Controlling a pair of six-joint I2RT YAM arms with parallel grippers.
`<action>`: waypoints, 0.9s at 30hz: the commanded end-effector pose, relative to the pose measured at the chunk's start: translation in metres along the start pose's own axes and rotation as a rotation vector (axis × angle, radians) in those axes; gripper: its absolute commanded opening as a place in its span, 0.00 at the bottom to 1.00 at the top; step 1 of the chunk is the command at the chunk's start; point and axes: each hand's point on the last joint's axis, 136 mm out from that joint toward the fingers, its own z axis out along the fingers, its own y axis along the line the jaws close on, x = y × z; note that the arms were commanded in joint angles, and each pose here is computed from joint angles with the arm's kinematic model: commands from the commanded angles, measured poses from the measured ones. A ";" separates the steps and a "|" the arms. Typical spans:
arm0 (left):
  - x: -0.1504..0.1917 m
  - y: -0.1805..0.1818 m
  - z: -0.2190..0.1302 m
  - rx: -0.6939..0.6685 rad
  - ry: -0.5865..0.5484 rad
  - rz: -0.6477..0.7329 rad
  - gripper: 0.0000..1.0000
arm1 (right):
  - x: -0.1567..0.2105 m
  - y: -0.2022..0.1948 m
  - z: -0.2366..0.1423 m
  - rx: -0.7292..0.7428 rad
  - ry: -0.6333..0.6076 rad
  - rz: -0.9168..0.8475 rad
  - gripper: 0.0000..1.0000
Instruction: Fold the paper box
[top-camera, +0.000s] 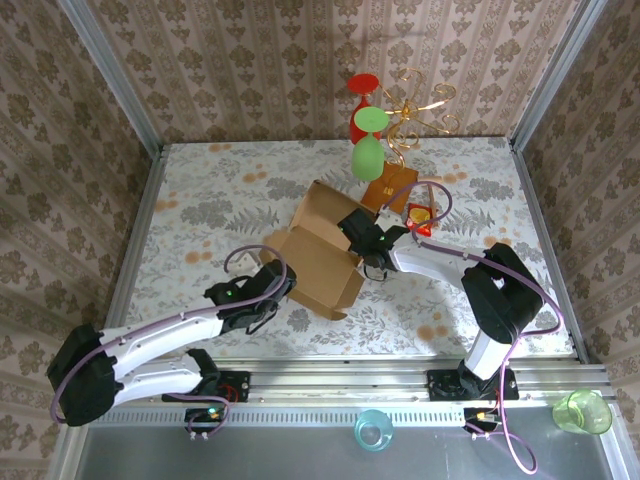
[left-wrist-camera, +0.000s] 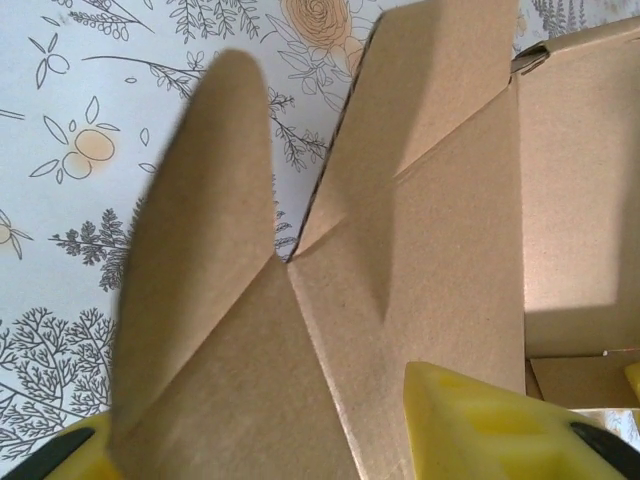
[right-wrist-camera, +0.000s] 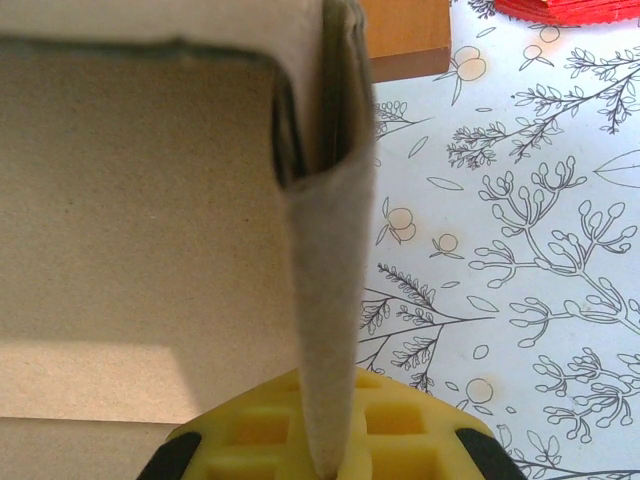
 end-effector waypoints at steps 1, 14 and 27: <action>-0.001 -0.007 -0.014 0.015 0.009 -0.016 0.44 | -0.006 -0.002 -0.004 0.012 -0.029 0.038 0.00; -0.004 -0.004 -0.016 0.011 -0.015 -0.028 0.20 | -0.001 0.004 -0.005 -0.018 -0.010 0.064 0.00; -0.061 -0.012 -0.032 -0.113 -0.123 0.359 0.00 | 0.001 0.031 -0.050 -0.261 0.009 0.006 0.59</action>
